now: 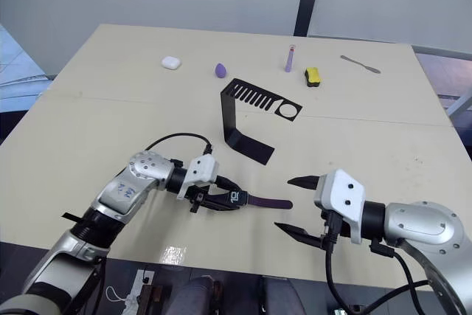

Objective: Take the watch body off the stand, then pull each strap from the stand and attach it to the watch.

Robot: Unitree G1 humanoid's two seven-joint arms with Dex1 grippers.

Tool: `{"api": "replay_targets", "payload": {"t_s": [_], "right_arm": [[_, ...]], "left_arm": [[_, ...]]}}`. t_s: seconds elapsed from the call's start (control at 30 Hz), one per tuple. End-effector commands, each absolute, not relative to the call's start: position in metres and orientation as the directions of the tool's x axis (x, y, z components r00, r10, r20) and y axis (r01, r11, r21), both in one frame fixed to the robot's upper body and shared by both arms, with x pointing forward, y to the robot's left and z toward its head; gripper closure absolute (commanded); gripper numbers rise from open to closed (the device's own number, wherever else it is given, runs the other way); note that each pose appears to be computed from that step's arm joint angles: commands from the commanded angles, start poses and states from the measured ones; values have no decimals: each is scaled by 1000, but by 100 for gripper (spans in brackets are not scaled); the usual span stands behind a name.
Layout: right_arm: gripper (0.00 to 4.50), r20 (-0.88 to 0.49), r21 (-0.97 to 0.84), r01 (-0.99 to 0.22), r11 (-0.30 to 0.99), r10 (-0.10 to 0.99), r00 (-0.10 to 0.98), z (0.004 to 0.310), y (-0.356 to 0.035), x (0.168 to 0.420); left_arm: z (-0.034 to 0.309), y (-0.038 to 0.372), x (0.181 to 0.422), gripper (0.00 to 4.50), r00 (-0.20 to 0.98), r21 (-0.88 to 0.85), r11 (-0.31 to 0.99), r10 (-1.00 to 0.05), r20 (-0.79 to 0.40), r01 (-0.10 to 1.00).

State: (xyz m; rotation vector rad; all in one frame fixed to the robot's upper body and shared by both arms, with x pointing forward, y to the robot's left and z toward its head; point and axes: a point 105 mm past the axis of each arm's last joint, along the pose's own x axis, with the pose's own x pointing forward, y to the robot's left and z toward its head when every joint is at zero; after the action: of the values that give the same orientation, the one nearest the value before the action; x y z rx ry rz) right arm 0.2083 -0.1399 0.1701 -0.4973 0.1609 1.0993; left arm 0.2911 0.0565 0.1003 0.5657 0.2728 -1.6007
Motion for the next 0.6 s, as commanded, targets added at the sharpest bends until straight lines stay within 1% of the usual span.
{"api": "replay_targets", "payload": {"t_s": [0.03,0.1,0.13,0.23,0.27,0.33,0.43,0.5,0.53,0.6], "right_arm": [[0,-366,-336,-871,358,802,471,174,-143,208],[0,-374,-331,-869,368,795,479,173,-147,206],[0,-378,-328,-868,372,791,481,173,-150,205],[0,-382,-318,-867,384,785,487,174,-158,200],[0,-374,-302,-864,403,783,497,178,-166,199],[0,-365,-280,-857,433,778,512,185,-179,197],[0,-350,-265,-835,481,759,549,196,-199,198],[0,-354,-259,-830,494,751,558,200,-211,197],[0,-364,-253,-830,497,746,558,202,-218,195],[0,-376,-238,-833,499,744,552,205,-227,193]], "left_arm": [[105,56,292,111,-19,183,-131,-858,-514,974],[116,66,293,10,-12,150,-95,-880,-476,984],[126,76,291,4,-21,133,-91,-893,-450,987],[148,94,283,4,-57,89,-101,-914,-402,991],[164,121,282,4,-45,49,-68,-924,-380,996],[187,153,275,4,-23,-1,-25,-933,-358,1000],[201,194,273,4,80,16,80,-909,-410,997],[208,213,272,4,143,37,141,-882,-448,989],[212,232,270,4,194,54,192,-859,-473,980],[217,253,265,4,249,76,245,-828,-502,967]]}}
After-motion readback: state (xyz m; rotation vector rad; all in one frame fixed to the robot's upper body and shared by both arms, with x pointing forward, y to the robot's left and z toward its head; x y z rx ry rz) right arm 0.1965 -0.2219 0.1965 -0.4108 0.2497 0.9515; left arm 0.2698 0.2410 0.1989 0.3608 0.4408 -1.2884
